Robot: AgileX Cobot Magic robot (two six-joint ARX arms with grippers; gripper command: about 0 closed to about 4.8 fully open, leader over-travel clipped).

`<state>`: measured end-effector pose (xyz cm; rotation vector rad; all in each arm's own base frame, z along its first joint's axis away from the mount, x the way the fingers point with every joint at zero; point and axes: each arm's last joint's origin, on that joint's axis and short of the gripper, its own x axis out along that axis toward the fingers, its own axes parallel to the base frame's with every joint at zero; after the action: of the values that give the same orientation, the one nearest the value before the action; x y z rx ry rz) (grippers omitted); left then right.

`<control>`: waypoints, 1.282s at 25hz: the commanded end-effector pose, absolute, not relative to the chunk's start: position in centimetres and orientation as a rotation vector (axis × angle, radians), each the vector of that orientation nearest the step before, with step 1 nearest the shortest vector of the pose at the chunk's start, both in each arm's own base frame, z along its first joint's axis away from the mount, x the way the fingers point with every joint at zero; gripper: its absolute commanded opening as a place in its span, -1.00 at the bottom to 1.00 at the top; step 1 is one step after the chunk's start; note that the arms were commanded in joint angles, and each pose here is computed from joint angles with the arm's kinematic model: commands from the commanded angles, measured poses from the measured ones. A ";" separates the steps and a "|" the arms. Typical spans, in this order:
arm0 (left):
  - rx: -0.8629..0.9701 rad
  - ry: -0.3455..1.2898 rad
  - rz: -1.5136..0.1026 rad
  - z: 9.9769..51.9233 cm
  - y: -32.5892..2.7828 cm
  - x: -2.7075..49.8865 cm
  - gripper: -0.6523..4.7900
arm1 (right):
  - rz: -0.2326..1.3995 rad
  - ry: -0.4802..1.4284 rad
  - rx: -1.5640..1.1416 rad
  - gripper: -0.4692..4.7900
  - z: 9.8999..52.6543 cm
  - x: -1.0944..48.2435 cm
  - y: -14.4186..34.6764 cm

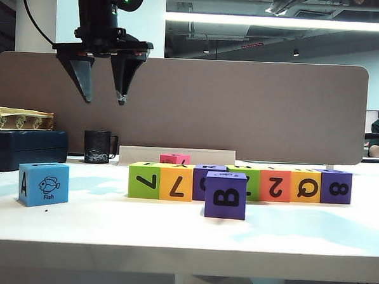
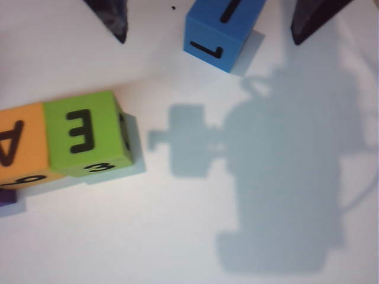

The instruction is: Select the appropriate blocks from the scattered letter blocks on the table and arrange them in a row to spell out "LEARNING".

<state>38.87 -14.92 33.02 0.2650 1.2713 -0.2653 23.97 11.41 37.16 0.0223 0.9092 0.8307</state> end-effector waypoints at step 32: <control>0.452 1.371 -0.291 29.9 -11.0 31.5 0.51 | 0.844 0.862 0.019 -0.83 37.6 24.1 11.5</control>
<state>31.56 -11.04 30.17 0.4302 1.4072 -0.2712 24.14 11.47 37.33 0.0210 0.8809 0.8338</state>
